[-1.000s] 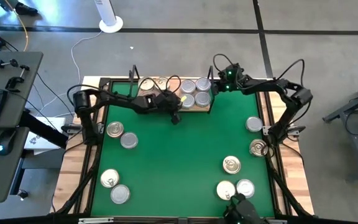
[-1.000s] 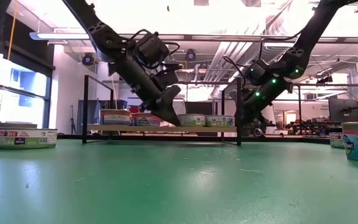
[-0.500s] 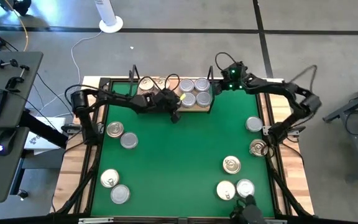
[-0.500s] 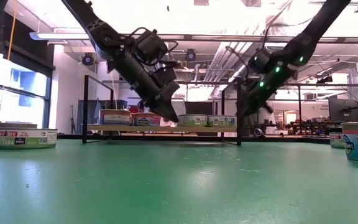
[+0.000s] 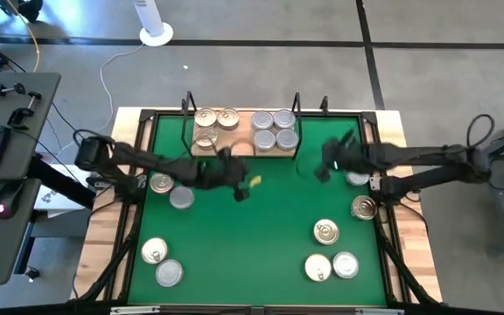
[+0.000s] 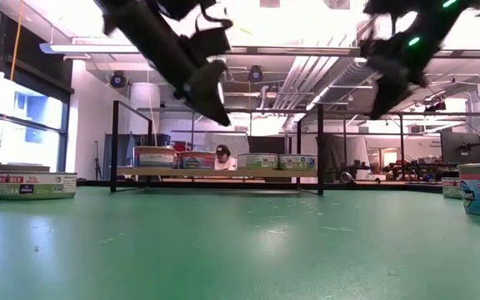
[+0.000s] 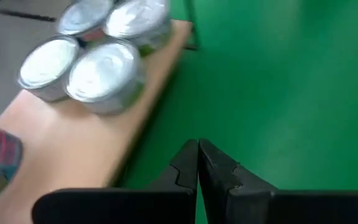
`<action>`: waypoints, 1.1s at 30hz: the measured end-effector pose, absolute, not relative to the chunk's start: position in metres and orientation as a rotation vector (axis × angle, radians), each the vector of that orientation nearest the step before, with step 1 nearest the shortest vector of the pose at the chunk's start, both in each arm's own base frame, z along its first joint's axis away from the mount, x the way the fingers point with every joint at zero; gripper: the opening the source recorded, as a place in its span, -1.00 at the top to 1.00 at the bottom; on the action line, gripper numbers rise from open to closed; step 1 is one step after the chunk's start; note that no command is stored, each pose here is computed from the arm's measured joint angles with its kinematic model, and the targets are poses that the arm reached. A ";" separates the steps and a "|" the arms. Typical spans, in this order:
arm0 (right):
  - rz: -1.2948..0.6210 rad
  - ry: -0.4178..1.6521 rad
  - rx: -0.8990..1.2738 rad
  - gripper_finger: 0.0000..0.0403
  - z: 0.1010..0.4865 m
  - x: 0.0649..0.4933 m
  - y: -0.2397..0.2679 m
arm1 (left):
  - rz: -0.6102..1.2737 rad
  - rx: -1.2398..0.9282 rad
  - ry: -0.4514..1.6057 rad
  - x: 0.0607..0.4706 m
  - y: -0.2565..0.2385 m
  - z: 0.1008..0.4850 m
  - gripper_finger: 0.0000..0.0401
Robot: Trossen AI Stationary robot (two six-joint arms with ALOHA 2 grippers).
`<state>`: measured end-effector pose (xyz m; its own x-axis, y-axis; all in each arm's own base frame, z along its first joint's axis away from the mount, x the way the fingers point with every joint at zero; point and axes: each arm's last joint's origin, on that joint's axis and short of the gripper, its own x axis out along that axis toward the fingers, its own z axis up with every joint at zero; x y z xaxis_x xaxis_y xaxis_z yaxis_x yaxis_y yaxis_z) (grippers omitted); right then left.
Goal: Stack canned seafood by type on shelf
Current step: Put the blue/pink tuna can on the shelf and align with the other blue/pink tuna can
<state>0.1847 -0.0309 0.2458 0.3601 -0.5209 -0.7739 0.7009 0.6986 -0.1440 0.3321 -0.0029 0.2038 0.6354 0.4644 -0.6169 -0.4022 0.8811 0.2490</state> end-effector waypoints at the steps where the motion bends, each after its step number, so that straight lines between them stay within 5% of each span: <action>1: -0.760 0.914 0.239 1.00 0.245 0.183 -0.016 | 0.495 0.102 0.734 0.330 -0.015 0.203 1.00; 12: -0.315 0.995 0.306 1.00 0.225 0.162 0.117 | 0.659 0.135 0.528 0.285 -0.130 0.201 1.00; 22: -0.219 1.269 0.274 1.00 0.175 0.183 0.151 | 0.725 0.011 0.561 0.257 -0.141 0.192 1.00; 28: -0.210 1.189 0.252 1.00 0.159 0.225 0.148 | 0.743 0.009 0.545 0.257 -0.139 0.192 1.00; 33: -0.236 0.837 0.120 1.00 0.169 0.274 0.141 | 0.744 0.013 0.534 0.257 -0.141 0.192 1.00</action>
<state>0.2739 0.1410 0.1688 0.6456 -0.1598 -0.7467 0.2541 0.9671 0.0127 0.2566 -0.1405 0.1923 0.6093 0.6472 -0.4581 -0.6407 0.7422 0.1966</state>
